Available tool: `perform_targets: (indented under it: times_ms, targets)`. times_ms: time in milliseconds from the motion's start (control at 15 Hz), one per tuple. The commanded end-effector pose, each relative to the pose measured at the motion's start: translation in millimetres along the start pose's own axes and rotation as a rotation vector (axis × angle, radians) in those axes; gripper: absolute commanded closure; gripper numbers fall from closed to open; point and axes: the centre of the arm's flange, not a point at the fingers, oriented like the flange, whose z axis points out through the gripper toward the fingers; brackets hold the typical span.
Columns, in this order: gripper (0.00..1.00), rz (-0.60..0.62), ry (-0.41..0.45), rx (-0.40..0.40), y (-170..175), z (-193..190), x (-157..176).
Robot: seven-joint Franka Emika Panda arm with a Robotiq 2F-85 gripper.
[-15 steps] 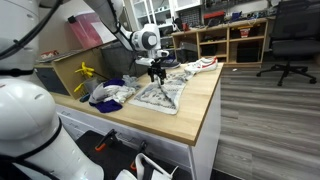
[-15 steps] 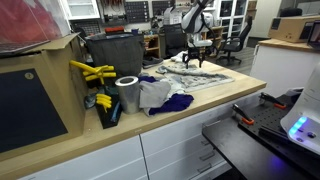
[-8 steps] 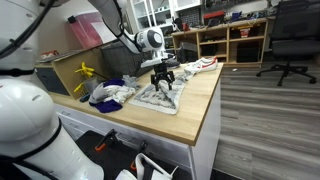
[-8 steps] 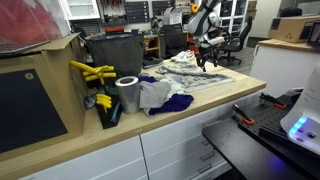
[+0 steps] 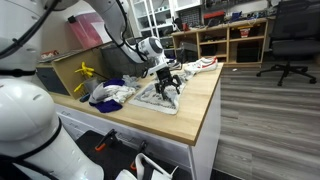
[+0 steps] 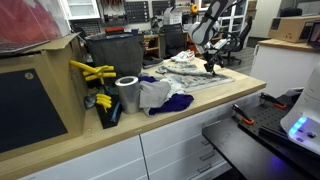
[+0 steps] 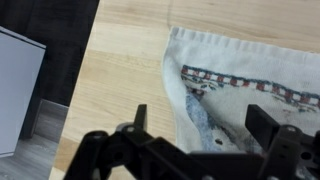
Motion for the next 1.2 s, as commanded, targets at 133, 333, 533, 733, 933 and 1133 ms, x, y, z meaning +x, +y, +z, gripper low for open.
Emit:
perform_targets:
  times_ms: [133,333,533,733,933,1133]
  targets:
    - [0.27,-0.017,-0.044,0.034,-17.2,22.9,1.8]
    - [0.49,-0.029,-0.042,0.051,-21.3,18.5,3.8]
    - [0.72,-0.037,-0.04,0.063,-22.8,13.9,2.4]
    - [0.93,-0.044,-0.036,0.063,-21.0,10.8,-1.8]
    - [1.0,-0.058,-0.034,0.048,-17.2,9.1,-9.8]
    - [0.99,-0.049,-0.07,0.045,-8.0,15.4,-22.4]
